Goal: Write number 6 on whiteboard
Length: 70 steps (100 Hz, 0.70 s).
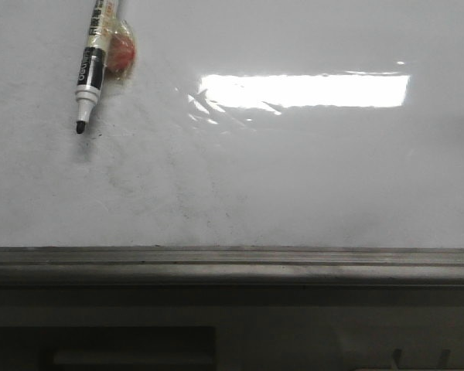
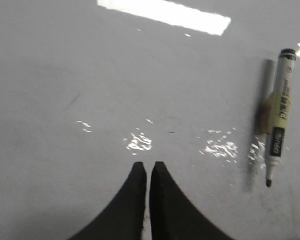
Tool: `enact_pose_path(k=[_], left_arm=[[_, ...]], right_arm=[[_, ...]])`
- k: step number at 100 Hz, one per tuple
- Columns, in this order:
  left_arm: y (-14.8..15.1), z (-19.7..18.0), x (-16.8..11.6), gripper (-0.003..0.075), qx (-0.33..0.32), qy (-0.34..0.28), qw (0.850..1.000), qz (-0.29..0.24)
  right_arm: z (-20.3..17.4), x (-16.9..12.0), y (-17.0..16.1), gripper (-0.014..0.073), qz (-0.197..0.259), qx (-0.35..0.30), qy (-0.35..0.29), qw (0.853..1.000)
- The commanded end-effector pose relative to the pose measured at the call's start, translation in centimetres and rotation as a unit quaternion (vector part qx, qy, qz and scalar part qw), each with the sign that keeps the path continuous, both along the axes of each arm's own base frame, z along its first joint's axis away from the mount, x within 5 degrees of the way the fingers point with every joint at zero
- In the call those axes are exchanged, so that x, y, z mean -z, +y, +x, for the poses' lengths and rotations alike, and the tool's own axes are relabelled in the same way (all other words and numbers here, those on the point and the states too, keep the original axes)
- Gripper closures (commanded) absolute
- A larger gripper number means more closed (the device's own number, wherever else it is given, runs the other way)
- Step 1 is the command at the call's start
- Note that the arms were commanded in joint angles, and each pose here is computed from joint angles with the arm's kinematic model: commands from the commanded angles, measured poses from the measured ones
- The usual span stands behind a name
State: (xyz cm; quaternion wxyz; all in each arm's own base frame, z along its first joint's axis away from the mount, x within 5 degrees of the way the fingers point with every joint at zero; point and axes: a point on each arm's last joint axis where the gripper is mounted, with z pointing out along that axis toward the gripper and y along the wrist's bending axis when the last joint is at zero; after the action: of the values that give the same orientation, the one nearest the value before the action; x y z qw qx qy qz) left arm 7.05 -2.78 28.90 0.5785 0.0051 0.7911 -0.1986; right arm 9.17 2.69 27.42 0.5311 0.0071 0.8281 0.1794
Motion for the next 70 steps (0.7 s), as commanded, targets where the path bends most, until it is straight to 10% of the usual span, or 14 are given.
enact_pose_path(k=[1,19,33,70], left_arm=[[-0.5,0.6,-1.6,0.0734,0.027,-0.026,0.999,0.005],[-1.8,2.0,-1.9,0.0489,0.074,-0.012,0.997,-0.027],[-3.2,3.6,-1.4,0.0222,0.096,0.007,0.995,-0.04],[-10.1,7.6,-1.5,0.0263,0.178,-0.012,0.984,-0.016]], right_arm=[[1.0,-1.8,0.0,0.0577,-0.011,-0.003,-0.011,1.0],[1.5,-1.9,0.1,0.0182,-0.011,-0.006,0.003,1.0],[1.6,-1.9,0.1,0.0147,-0.01,-0.006,0.004,1.0],[1.6,-1.8,0.1,0.0149,-0.01,-0.006,0.005,1.0]])
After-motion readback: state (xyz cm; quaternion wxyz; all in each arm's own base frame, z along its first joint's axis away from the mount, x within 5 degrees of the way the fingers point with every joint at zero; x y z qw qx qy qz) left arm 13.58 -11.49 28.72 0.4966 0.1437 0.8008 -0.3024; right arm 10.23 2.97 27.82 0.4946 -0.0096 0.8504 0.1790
